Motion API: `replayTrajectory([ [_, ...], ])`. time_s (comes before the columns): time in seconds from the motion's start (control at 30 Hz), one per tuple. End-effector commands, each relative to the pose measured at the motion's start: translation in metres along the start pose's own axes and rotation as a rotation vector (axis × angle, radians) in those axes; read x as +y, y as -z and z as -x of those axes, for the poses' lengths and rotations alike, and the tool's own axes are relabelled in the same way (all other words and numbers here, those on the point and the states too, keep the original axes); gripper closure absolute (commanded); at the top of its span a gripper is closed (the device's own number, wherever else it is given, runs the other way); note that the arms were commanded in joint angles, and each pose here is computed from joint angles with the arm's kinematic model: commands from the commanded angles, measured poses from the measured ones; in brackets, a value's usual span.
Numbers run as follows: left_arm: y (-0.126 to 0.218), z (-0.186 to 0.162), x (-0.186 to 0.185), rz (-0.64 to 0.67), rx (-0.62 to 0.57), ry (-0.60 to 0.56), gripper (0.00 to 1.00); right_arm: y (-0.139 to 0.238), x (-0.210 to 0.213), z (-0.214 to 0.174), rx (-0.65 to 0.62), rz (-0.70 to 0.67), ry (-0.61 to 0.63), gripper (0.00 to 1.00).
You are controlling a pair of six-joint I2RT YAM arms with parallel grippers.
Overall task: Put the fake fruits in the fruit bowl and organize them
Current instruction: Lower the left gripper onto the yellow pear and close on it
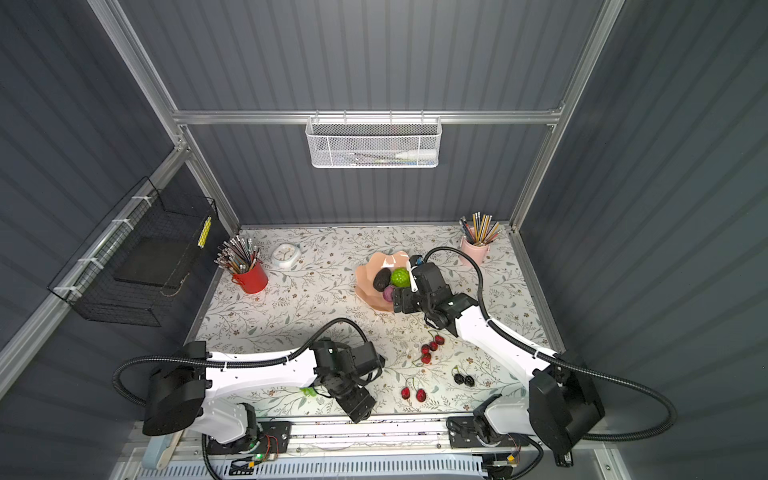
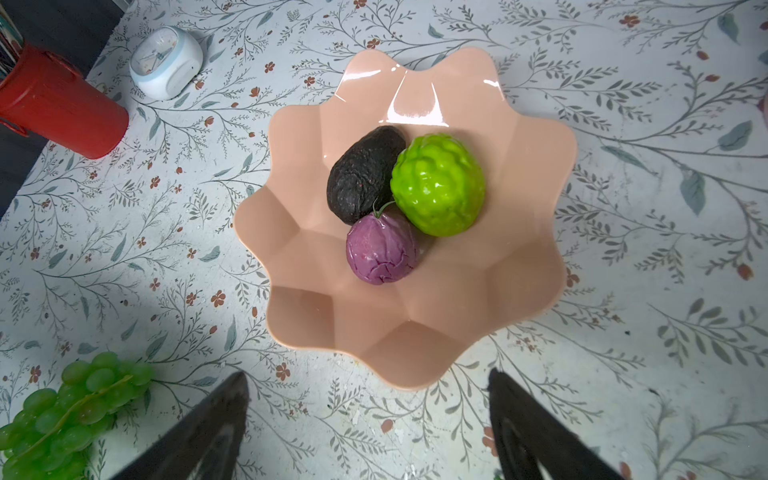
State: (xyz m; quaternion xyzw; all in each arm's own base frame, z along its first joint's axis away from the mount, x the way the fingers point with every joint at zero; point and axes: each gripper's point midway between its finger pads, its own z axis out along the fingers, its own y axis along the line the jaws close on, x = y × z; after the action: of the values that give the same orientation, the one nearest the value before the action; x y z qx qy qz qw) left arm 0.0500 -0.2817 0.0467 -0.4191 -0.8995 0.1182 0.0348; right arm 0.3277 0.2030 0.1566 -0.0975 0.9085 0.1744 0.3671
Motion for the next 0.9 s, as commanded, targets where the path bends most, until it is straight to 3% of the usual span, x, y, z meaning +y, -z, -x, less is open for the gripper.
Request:
replayTrajectory([
  [0.0,-0.006,0.0,0.003,0.017,0.016,-0.01,0.16,-0.004,0.002,-0.002,0.001,0.022,-0.026,0.1],
  [0.27,-0.016,0.001,0.011,0.059,0.033,-0.015,0.26,-0.007,0.0,-0.009,0.013,0.022,-0.026,0.1],
  [0.73,-0.013,0.002,0.016,0.086,0.018,0.004,0.65,-0.008,0.0,-0.009,0.015,0.023,-0.022,0.11],
  [0.87,-0.005,0.006,0.015,0.079,-0.017,0.024,0.66,-0.004,0.0,-0.006,0.005,0.022,-0.014,0.11],
])
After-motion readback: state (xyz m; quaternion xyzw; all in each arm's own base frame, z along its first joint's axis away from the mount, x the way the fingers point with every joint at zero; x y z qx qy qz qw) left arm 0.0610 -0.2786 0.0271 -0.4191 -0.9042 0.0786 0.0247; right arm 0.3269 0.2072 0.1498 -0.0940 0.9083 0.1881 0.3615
